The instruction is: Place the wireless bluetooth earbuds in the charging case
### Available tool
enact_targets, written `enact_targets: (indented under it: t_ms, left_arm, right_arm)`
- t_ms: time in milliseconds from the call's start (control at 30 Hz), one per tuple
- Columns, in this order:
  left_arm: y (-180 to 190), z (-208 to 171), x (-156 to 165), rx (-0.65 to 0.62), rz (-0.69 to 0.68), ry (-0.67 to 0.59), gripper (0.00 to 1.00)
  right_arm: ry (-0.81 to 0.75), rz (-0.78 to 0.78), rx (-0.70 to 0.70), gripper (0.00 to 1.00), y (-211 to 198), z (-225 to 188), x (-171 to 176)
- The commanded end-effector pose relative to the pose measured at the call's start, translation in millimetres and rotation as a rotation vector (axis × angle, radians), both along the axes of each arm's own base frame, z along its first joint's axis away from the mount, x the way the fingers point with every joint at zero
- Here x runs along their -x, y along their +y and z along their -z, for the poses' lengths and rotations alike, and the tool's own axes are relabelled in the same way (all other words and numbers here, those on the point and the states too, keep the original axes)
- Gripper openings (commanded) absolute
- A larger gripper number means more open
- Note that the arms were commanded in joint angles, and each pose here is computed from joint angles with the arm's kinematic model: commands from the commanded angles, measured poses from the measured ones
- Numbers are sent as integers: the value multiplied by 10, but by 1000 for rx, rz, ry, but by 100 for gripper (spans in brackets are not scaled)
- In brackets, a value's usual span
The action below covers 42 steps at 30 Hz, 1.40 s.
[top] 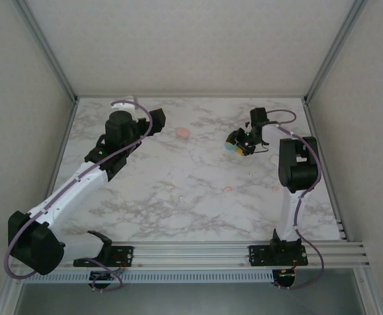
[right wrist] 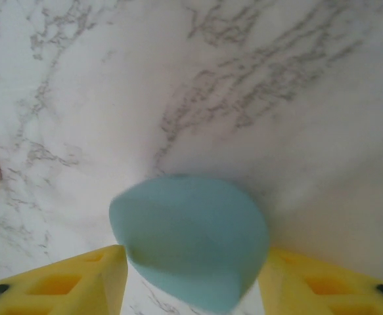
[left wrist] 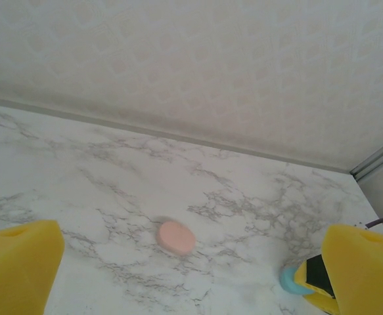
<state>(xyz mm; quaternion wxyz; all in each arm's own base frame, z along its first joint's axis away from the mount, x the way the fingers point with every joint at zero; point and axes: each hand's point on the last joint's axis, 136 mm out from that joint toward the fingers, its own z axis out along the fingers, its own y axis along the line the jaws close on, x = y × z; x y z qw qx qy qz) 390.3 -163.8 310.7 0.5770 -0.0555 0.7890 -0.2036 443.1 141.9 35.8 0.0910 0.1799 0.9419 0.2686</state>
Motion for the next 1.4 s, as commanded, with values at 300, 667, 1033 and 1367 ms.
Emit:
enact_targets:
  t_ms: [300,667,1033,1367]
  left_arm:
    - [75,-105,-39,25,-38,-11,100]
    - [341,-55,52,31,-133,27,100]
    - [531,-17,205,19,-163,32,100]
    - [561,-11,217,5,-158,34,100]
  right_arm:
    - [-232,-167,119,63,9,-791,-68]
    - [-556,-748,291,63,1354,-807,-408]
    - [-687,-1085,405,67,1934,-377,-641]
    - [-697,-1211,326,73,2173,-196,-607]
